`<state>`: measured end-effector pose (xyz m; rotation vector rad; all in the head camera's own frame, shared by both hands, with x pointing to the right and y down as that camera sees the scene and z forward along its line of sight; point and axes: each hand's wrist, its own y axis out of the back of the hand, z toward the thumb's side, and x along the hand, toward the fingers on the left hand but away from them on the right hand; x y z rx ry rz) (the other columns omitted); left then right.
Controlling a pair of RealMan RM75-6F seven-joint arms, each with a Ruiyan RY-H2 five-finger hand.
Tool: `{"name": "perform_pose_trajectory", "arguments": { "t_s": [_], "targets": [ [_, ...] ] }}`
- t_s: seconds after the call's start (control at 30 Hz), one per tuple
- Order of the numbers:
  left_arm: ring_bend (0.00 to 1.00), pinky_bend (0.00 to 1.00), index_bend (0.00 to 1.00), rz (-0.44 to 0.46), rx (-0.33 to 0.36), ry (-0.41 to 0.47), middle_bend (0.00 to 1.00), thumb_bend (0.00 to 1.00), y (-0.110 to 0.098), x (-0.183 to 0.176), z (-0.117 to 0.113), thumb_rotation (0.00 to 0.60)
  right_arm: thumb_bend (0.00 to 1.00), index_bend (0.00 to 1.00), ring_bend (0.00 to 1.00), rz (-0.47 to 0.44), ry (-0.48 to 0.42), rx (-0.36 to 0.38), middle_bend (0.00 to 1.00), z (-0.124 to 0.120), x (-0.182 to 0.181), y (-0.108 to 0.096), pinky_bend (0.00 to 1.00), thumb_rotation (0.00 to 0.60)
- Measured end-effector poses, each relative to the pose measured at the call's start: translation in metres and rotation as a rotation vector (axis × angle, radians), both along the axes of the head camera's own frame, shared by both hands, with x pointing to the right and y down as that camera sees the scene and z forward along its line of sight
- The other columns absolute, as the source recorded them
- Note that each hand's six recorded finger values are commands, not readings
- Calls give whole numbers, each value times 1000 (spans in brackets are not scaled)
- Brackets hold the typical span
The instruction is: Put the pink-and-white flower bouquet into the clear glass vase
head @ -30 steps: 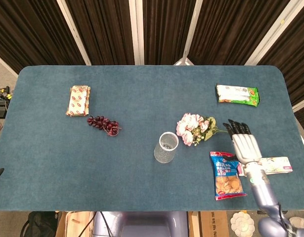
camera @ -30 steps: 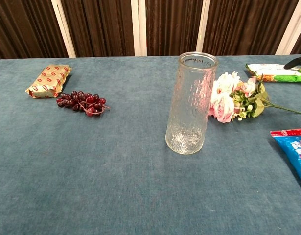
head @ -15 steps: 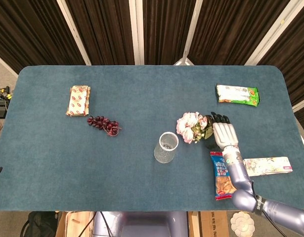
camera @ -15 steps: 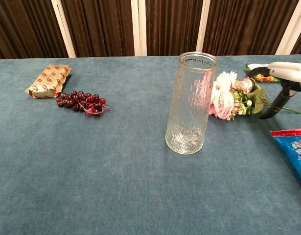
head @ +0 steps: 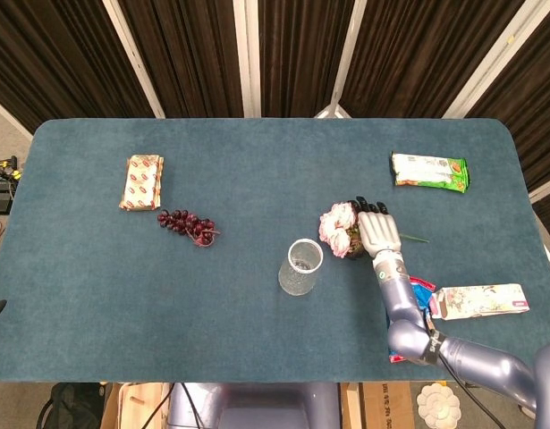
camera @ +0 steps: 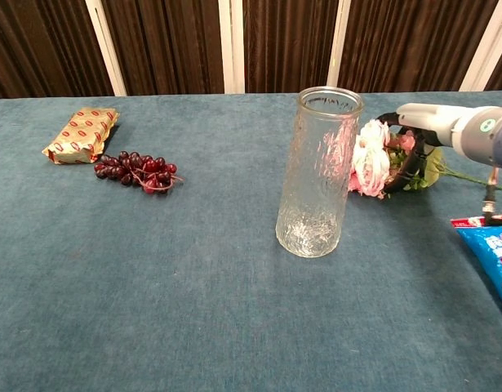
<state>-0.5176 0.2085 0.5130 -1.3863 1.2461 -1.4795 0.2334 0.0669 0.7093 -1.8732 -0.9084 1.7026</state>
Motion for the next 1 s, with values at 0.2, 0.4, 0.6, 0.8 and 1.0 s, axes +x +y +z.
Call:
{"name": "perform_pose_trajectory", "arguments": {
  "t_s": [0.2,0.4,0.6,0.8,1.0],
  "targets": [
    [0,0,96,-9,-1,3,0,188,-1,-2,0,600,38,237,293,0,25,24,234,2,-3,-6,0,600],
    [0,0,100,-4,-8,5,0,188,-1,0,2,600,37,238,294,-31,83,31,234,6,4,-7,0,600],
    [0,0,100,3,-8,7,0,188,-1,3,3,600,37,269,341,-51,86,-2,264,10,6,-4,14,600],
    [0,0,100,6,-13,12,0,188,-1,4,5,600,181,426,519,36,48,-35,453,6,-2,2,114,600],
    [0,0,101,6,-12,14,0,188,-2,5,5,600,262,481,549,56,23,-27,477,7,4,-2,121,600]
  ]
}}
